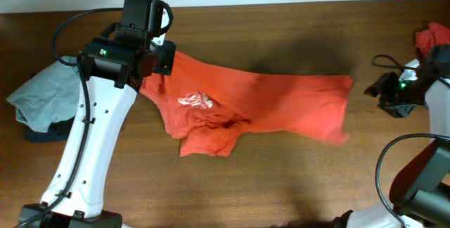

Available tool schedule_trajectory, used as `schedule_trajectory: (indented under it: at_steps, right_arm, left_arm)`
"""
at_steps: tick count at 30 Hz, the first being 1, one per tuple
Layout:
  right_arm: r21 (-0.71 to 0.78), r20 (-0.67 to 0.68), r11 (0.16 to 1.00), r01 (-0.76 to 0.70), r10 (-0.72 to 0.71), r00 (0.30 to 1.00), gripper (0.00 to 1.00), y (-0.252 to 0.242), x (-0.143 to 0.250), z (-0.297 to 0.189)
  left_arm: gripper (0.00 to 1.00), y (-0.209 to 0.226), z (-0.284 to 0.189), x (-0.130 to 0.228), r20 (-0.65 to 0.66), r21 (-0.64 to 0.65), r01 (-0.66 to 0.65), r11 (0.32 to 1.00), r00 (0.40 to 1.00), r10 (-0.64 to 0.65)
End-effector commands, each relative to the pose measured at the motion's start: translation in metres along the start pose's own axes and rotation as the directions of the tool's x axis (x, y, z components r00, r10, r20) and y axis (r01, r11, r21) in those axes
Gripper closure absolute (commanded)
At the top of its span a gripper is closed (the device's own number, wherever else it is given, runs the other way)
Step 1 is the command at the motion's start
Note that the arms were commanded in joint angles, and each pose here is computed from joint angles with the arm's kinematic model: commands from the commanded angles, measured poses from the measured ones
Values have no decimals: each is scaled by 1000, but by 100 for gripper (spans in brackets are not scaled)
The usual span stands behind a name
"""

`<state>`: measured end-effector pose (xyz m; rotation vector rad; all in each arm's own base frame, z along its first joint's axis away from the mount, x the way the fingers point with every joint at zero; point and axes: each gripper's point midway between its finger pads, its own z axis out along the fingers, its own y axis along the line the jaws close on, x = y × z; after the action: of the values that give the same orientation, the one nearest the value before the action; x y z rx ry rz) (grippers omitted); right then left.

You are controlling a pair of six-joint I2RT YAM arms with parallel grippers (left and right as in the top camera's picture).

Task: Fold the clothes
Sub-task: 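Pull the shirt apart, left gripper toward upper left, right toward right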

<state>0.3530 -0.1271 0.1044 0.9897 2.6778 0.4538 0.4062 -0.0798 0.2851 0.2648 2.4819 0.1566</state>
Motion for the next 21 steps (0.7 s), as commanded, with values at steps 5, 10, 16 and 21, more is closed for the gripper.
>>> schedule_trajectory:
  at_steps: [5,10,16,21]
  right_arm:
    - [-11,-130,996,92,-92,987,35,31,40,2]
    - [39,-223,985,166,-153,963,31,39,73,15]
    - [129,-296,983,134,-91,951,31,12,112,51]
    - [129,-316,988,82,-38,948,32,-13,145,88]
  left_arm:
    - [99,9,-12,-3,28,-22,20,1000,999,-19]
    - [99,9,-12,-3,31,-22,20,1000,999,-20]
    - [99,9,-12,-3,31,-23,20,1000,999,-19]
    - [99,9,-12,-4,32,-22,21,1000,999,-20]
